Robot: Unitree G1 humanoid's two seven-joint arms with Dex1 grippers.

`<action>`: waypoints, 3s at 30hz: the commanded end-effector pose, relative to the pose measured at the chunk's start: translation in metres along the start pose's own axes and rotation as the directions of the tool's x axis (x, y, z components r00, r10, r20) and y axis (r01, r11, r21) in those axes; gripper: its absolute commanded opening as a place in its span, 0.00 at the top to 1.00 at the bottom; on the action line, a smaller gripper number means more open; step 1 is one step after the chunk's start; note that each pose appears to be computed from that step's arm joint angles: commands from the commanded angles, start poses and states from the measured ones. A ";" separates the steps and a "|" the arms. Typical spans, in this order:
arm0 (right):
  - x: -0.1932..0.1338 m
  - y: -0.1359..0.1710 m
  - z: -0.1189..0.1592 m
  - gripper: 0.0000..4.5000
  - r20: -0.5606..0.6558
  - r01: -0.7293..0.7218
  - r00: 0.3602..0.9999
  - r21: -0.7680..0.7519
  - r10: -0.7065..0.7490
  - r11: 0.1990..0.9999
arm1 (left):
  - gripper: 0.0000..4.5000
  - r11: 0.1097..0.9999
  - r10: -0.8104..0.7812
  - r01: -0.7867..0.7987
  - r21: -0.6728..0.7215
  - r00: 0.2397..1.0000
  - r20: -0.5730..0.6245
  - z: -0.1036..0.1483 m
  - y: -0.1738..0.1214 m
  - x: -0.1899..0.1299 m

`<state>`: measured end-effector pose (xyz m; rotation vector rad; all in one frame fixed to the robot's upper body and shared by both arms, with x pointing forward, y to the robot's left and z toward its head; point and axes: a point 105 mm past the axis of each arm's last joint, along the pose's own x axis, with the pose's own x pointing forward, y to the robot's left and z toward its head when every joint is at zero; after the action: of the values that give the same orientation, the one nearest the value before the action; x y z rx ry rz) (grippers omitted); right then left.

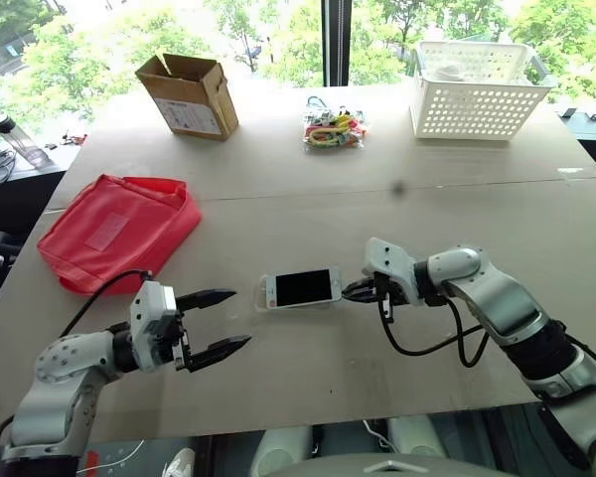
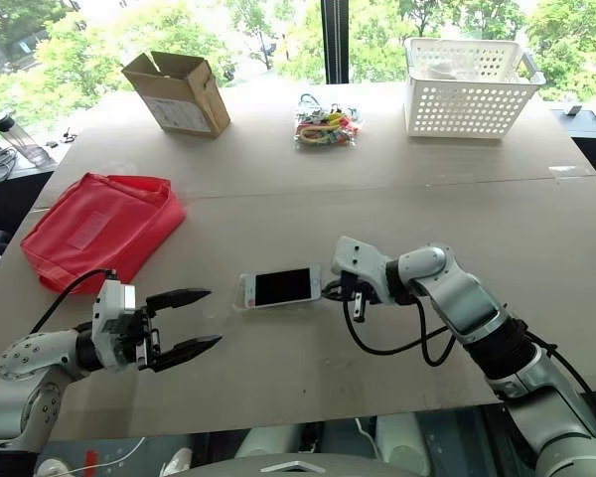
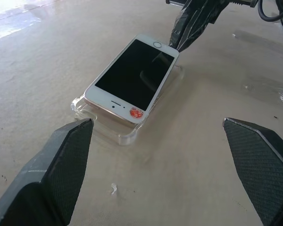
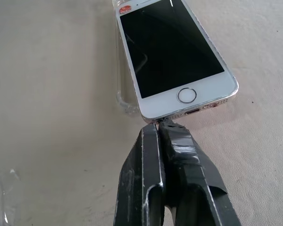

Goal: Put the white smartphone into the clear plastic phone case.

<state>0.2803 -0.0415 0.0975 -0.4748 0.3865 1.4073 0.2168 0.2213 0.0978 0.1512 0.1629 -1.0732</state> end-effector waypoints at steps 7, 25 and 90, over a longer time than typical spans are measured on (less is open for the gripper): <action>-0.020 -0.010 0.023 0.99 0.092 0.053 0.995 -0.042 -0.049 0.998 | 0.00 0.999 -0.001 0.000 0.044 1.000 0.018 0.010 0.000 0.000; 0.008 -0.042 0.030 0.99 0.089 0.039 0.996 -0.145 -0.026 0.989 | 0.00 0.998 0.030 -0.031 0.049 0.999 0.024 0.012 -0.005 -0.004; -0.036 -0.024 0.007 0.99 0.118 0.151 0.982 -0.028 -0.147 0.988 | 0.00 0.990 0.121 -0.107 0.089 0.977 -0.175 -0.038 -0.002 0.059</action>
<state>0.2988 -0.0683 0.1062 -0.4375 0.2931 1.3143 0.2486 0.1861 0.0640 0.3717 0.1898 -0.9220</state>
